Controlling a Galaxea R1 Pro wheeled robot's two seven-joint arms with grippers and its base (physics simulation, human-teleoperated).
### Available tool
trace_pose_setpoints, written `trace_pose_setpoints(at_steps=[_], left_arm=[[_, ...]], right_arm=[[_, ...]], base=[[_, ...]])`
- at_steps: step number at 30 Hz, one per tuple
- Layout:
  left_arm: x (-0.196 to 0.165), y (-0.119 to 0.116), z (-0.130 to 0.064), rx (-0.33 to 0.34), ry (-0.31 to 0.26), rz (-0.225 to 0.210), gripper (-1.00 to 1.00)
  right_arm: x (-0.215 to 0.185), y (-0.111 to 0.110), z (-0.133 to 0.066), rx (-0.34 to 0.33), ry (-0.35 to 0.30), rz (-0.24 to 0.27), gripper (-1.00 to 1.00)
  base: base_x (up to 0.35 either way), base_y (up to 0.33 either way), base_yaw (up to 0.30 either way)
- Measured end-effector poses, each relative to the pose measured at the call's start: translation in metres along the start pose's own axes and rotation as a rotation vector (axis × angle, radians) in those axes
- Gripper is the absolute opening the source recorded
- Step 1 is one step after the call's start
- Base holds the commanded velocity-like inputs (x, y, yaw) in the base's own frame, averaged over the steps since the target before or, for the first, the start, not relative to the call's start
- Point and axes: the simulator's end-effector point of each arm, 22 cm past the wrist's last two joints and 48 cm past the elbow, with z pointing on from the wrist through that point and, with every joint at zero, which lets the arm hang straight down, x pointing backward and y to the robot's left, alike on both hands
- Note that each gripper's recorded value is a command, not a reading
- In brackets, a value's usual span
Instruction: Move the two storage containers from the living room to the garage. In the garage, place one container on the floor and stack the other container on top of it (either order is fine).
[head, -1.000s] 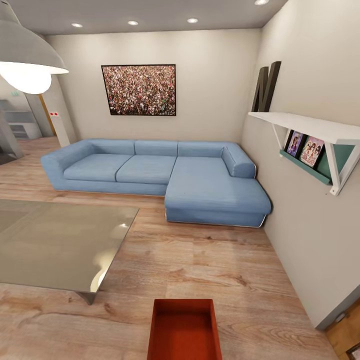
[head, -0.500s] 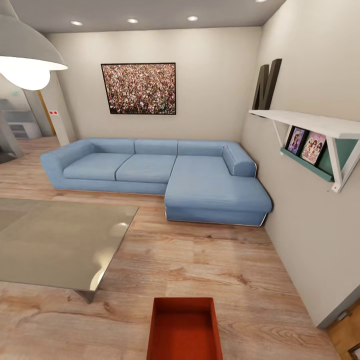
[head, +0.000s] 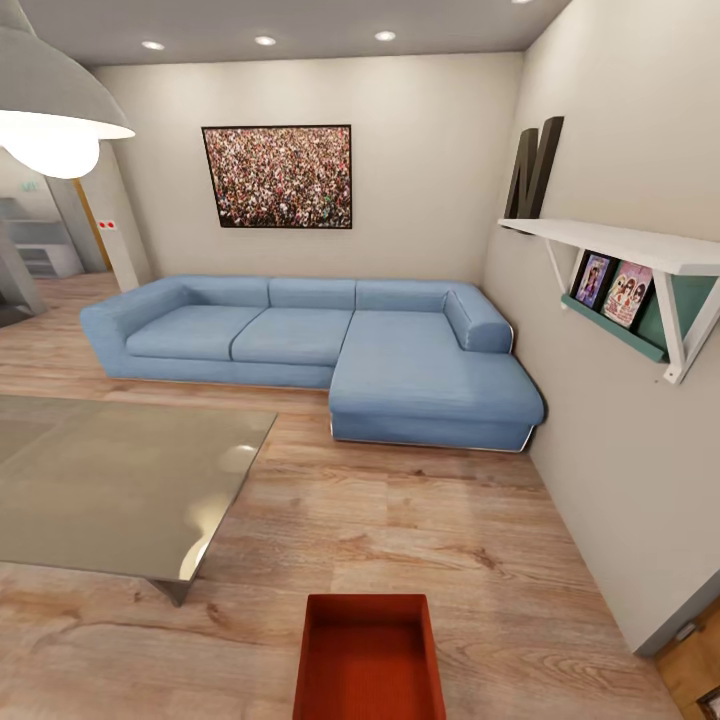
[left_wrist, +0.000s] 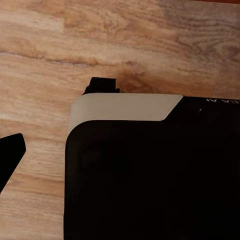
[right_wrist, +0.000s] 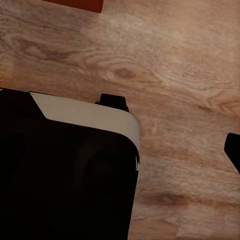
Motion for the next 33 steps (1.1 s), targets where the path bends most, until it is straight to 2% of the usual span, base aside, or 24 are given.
trace_pose_setpoints(at_steps=[26,33], left_arm=[[0.011,0.001,0.003,-0.002,0.029,0.000,1.00],[0.016,0.001,0.004,-0.003,0.039,-0.027,1.00]], right_arm=[[0.013,0.001,0.001,0.000,0.030,-0.009,1.00],[0.017,0.002,0.002,-0.002,0.041,-0.010,1.00]], base=[[0.000,0.000,0.059],[0.000,0.000,0.087]])
